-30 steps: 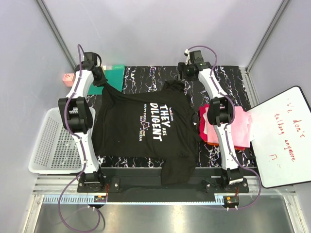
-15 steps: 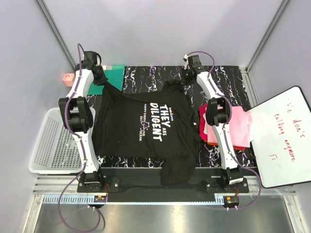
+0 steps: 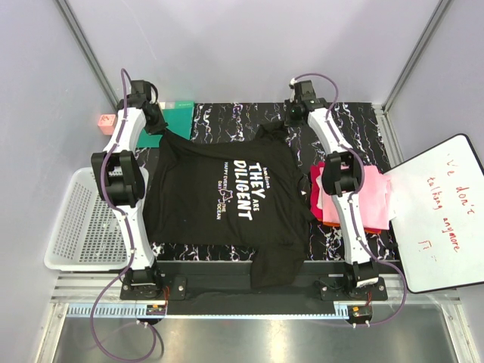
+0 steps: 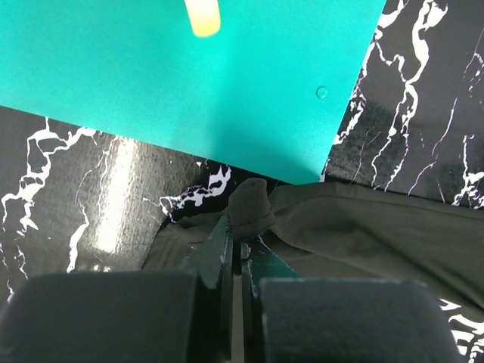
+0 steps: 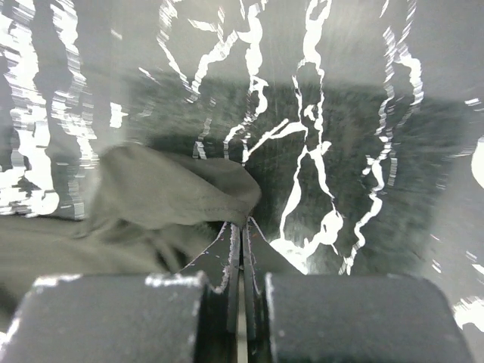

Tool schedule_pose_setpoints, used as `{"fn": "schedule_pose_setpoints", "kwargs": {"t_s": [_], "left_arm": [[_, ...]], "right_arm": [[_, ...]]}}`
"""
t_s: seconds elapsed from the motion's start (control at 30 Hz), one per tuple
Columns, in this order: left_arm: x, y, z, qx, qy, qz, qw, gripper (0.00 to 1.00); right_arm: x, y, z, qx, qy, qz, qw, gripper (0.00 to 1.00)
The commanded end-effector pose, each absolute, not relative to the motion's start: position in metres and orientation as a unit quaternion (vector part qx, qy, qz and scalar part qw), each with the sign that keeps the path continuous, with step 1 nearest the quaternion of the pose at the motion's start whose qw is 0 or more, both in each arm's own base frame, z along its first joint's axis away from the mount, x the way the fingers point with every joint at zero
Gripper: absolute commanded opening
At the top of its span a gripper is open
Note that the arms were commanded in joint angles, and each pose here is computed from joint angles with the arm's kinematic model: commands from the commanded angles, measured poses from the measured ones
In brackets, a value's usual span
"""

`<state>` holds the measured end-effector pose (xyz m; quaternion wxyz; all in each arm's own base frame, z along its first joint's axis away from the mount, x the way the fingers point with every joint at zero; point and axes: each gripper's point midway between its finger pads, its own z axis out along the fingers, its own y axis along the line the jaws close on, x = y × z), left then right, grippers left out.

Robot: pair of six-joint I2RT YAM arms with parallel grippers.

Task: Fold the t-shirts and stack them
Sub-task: Fold the tshirt

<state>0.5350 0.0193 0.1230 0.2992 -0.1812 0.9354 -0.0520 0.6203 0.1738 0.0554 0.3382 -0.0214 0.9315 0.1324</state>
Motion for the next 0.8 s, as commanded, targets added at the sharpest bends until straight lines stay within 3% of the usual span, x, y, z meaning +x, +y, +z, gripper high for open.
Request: {"fn": "schedule_pose_setpoints", "kwargs": {"t_s": [0.0,0.33,0.77], "left_arm": [[0.531,0.021,0.173,-0.183,0.92,-0.06,0.342,0.0],[0.495,0.02,0.175,-0.188,0.929,-0.053,0.313,0.0],[0.441,0.022,0.178,-0.201,0.94,-0.036,0.272,0.0]], "right_arm": [[0.626,0.166,0.196,-0.015,0.881,0.135,0.454,0.0],[0.582,0.166,0.23,-0.026,0.885,0.157,0.437,0.0],[0.458,0.16,0.231,0.006,0.927,0.198,0.319,0.0]]}}
